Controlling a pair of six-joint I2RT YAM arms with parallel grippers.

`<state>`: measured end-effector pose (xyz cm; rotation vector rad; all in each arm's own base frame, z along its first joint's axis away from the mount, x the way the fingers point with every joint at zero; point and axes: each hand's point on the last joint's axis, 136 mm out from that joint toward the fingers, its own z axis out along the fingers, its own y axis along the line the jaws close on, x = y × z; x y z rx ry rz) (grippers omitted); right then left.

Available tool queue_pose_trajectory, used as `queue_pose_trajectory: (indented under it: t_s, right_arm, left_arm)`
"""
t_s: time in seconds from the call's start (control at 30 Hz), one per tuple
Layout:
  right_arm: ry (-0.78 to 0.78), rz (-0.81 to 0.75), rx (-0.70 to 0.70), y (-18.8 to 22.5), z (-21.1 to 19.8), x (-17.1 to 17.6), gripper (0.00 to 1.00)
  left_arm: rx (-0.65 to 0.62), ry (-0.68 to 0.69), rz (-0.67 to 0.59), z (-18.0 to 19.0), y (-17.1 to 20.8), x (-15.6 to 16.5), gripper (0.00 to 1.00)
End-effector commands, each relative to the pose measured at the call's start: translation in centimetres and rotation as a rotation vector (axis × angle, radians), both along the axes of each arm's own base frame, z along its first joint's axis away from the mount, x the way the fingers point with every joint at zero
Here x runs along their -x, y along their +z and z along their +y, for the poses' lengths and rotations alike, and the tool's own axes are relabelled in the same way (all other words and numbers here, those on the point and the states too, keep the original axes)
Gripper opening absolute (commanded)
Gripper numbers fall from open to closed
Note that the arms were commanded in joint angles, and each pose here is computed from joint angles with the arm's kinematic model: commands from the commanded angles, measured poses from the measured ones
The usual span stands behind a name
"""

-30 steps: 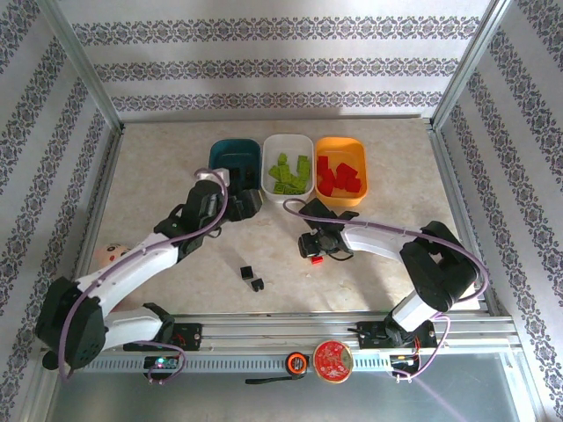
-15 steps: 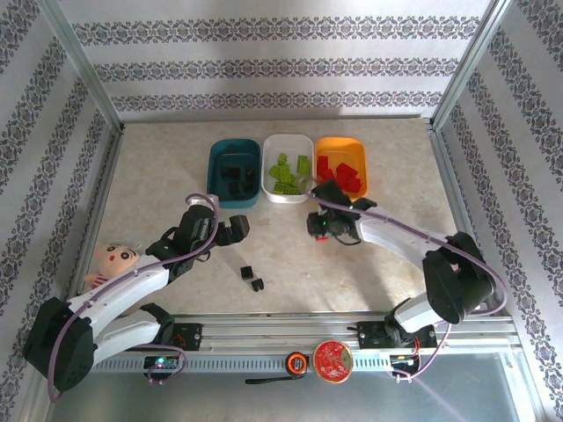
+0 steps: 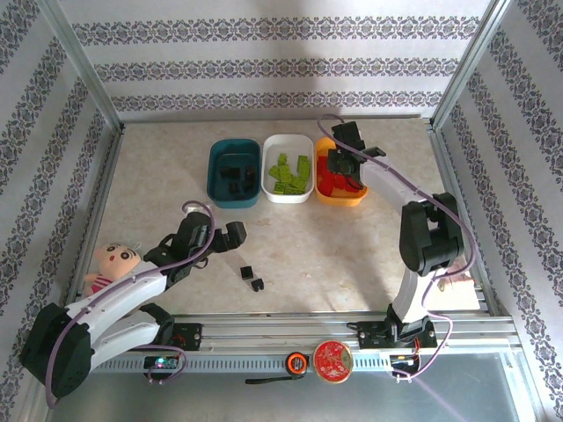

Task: Sort the legos into containers by color
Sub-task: Place the lego in the container.

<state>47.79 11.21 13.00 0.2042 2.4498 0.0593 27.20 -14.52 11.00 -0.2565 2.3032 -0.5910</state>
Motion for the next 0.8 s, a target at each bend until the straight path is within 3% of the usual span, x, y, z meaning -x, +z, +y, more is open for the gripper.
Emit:
queue_pose_trajectory:
  t_s: [0.0, 0.07, 0.17, 0.33, 0.47, 0.77]
  right_arm:
    - [-0.044, 0.0, 0.047, 0.4, -1.2, -1.0, 0.46]
    - [-0.058, -0.002, 0.042, 0.7, -1.5, -1.2, 0.63]
    - [-0.055, -0.03, 0.014, 1.9, -1.2, -1.1, 0.74]
    - [0.006, -0.064, -0.039, 3.9, 1.1, 0.8, 0.8]
    - [0.174, -0.068, -0.073, 4.7, 5.5, 4.2, 0.83]
    - [0.724, 0.092, -0.078, -0.2, 17.8, 17.7, 0.85]
  left_arm:
    - [-0.013, 0.03, 0.033, 0.9, -0.9, 0.8, 1.0]
    - [-0.011, 0.037, 0.03, 1.1, -0.8, 1.0, 1.0]
    - [-0.015, 0.044, 0.02, 1.3, -0.6, 1.0, 1.0]
    - [-0.019, 0.065, 0.0, 1.8, -0.1, 1.1, 1.0]
    - [-0.022, 0.089, -0.024, 2.4, 0.5, 1.1, 1.0]
    - [-0.051, 0.173, -0.092, 4.7, 2.0, 1.5, 1.0]
